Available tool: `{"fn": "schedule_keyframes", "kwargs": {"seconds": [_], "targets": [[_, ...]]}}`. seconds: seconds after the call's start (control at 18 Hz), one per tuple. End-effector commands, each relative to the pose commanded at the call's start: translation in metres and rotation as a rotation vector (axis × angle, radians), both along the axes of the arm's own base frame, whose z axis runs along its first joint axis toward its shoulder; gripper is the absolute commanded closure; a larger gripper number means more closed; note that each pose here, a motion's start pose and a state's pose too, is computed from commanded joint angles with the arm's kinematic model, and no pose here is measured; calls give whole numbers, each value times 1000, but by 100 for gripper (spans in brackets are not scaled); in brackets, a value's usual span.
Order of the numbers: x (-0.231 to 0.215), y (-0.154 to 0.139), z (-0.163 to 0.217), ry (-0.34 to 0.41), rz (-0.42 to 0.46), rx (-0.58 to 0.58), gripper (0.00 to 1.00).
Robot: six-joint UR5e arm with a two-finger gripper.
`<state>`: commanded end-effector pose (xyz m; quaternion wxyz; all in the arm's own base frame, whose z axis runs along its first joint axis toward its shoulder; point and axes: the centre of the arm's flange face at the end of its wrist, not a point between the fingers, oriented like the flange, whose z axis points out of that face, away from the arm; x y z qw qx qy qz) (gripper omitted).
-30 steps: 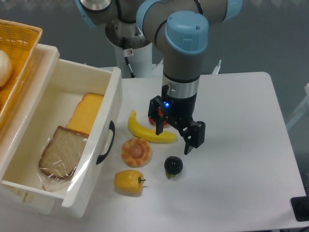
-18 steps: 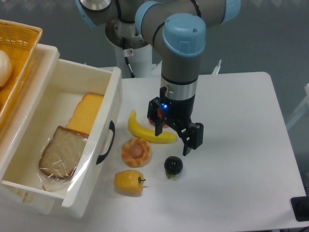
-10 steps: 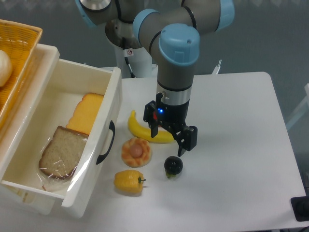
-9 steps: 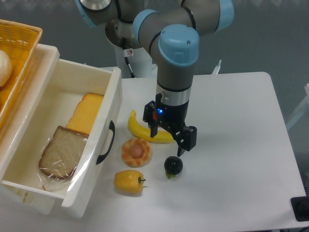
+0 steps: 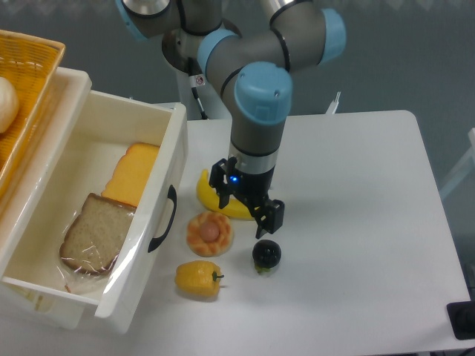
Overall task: Pick up the egg
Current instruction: 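Swing the gripper over the orange flower-shaped sausage bun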
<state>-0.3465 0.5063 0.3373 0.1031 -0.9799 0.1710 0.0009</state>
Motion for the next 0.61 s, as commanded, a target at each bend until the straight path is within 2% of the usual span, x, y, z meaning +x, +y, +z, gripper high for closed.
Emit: {"fn": "schedule_keyframes", "kwargs": {"seconds": [0.61], "targets": [[9,10,-42,-55,-28,-48,0]]}}
